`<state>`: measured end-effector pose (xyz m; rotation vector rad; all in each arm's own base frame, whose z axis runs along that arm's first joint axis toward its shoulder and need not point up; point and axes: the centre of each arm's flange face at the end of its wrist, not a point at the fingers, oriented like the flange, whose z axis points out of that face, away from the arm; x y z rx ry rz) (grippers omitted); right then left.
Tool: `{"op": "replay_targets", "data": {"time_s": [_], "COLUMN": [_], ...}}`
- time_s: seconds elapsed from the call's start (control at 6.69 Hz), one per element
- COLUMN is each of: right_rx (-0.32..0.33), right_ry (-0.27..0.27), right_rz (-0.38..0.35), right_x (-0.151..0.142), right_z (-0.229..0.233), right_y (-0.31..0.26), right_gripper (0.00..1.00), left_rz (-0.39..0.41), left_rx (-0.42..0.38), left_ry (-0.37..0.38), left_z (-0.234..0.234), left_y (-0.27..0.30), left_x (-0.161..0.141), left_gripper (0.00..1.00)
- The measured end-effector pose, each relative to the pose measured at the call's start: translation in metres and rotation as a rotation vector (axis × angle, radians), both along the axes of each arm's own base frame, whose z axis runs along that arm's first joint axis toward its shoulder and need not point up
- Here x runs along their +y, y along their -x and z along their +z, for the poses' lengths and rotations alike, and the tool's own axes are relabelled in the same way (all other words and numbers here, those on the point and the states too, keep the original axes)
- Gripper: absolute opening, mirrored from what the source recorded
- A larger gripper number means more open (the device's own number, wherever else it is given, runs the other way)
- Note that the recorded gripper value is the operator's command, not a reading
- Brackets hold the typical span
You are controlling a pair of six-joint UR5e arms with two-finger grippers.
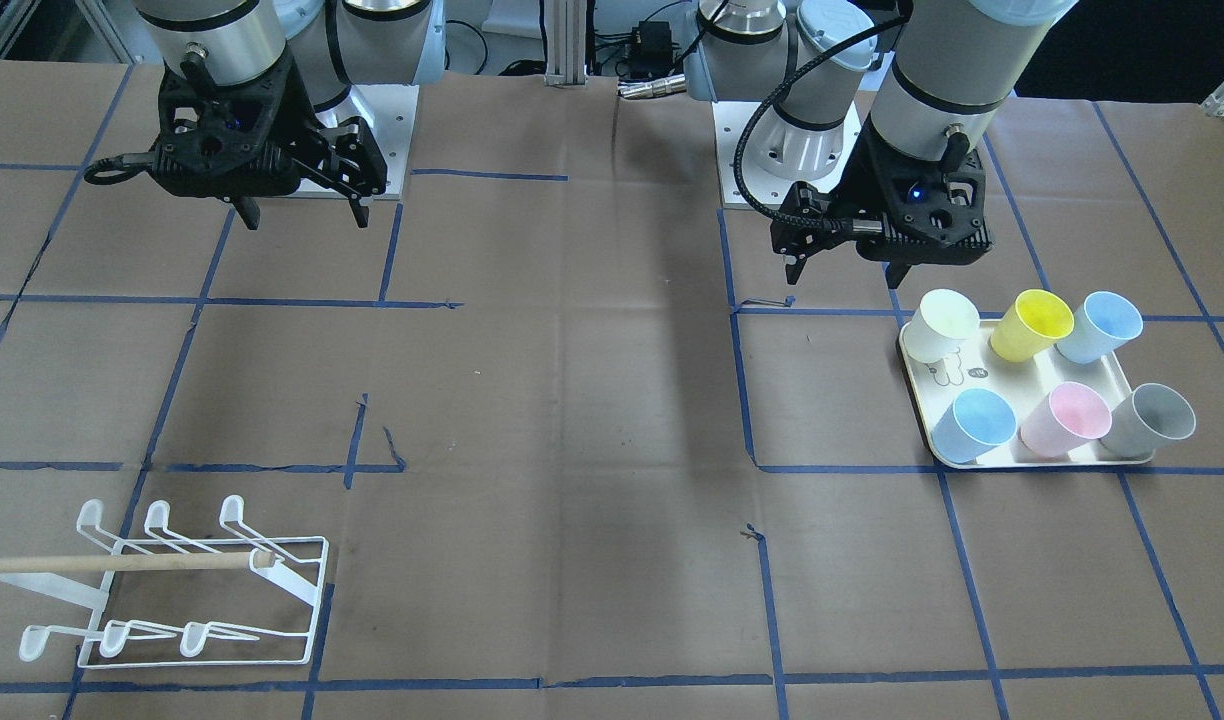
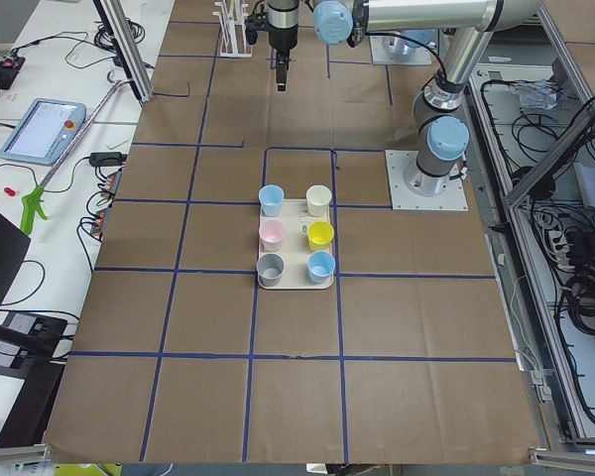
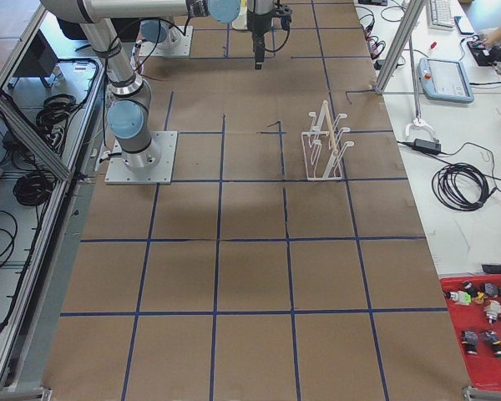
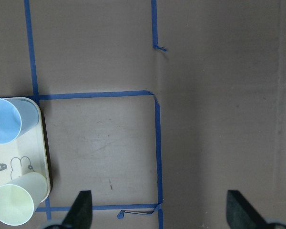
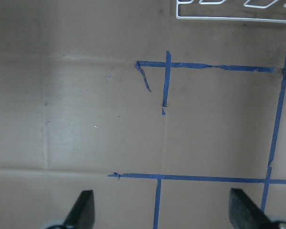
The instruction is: Transfer IKEA cup to right arm and place on rack
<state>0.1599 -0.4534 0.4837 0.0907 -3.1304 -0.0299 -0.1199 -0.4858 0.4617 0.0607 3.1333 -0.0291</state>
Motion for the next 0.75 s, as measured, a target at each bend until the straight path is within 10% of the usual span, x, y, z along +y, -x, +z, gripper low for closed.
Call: {"op": "replay_targets", "data": {"time_s": [0.75], "right_rx": [-0.002], "right_ry": [0.002], "right_rz": [-0.002], "right_x": [0.000], "right_z": [0.000], "right_y": [0.000], "right_gripper": [1.00], "left_rz": [-0.058], "left_rx": [-0.008], "left_ry": [0.003], "left_z": [-0.001], "left_y": [-0.016], "left_x": [-0.003], "left_gripper": [1.00]}}
